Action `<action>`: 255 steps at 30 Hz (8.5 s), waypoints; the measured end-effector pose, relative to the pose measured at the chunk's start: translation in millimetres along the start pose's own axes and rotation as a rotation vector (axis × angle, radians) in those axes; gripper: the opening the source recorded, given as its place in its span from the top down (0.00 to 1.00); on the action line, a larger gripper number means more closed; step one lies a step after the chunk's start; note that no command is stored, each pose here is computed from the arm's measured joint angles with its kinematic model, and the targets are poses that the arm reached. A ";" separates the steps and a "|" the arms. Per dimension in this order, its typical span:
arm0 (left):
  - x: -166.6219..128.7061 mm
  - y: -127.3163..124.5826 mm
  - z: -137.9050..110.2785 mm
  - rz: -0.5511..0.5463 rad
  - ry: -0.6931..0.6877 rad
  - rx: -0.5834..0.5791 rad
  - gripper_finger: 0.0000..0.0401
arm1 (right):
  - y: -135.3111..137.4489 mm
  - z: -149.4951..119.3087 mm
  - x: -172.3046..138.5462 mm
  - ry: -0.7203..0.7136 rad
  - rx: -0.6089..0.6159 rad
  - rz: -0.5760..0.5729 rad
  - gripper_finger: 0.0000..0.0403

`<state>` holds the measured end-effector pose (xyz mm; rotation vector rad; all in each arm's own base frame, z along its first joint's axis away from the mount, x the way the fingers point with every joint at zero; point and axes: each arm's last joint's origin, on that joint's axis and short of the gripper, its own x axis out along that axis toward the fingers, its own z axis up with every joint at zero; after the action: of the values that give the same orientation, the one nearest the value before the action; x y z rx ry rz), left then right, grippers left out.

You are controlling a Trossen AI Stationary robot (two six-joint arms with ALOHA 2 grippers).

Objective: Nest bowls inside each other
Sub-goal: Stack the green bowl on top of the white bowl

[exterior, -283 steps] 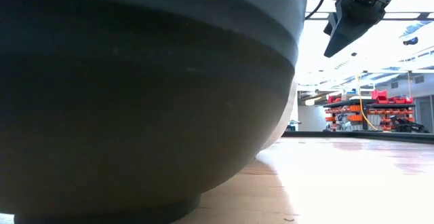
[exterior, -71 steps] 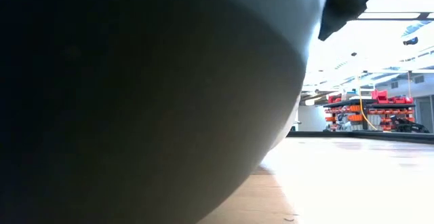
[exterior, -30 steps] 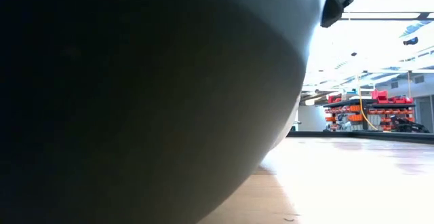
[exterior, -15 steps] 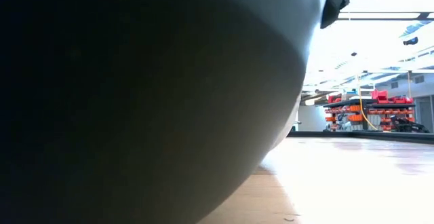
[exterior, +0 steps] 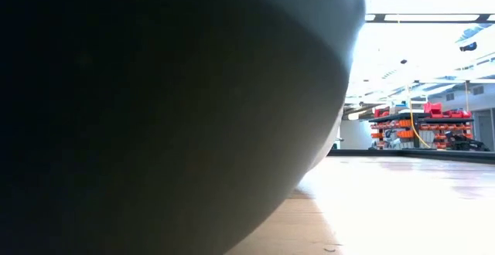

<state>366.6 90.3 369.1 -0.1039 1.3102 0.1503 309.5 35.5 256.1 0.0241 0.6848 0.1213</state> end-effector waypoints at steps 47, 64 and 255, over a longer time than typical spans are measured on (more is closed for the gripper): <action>-12.7 3.0 -48.7 0.020 -0.021 0.001 0.95 | -130.8 22.2 69.5 0.415 0.379 -0.054 0.84; -21.8 -4.9 -111.3 0.026 -0.236 -0.019 0.94 | -139.5 8.0 87.1 0.461 0.382 -0.038 0.84; -16.4 -59.5 -131.0 -0.058 -0.436 0.177 0.96 | -115.8 67.0 50.2 0.533 0.117 -0.059 0.98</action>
<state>247.6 9.7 351.0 0.0409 0.8792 0.0050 402.5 -72.2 269.2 0.0859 1.2238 0.0283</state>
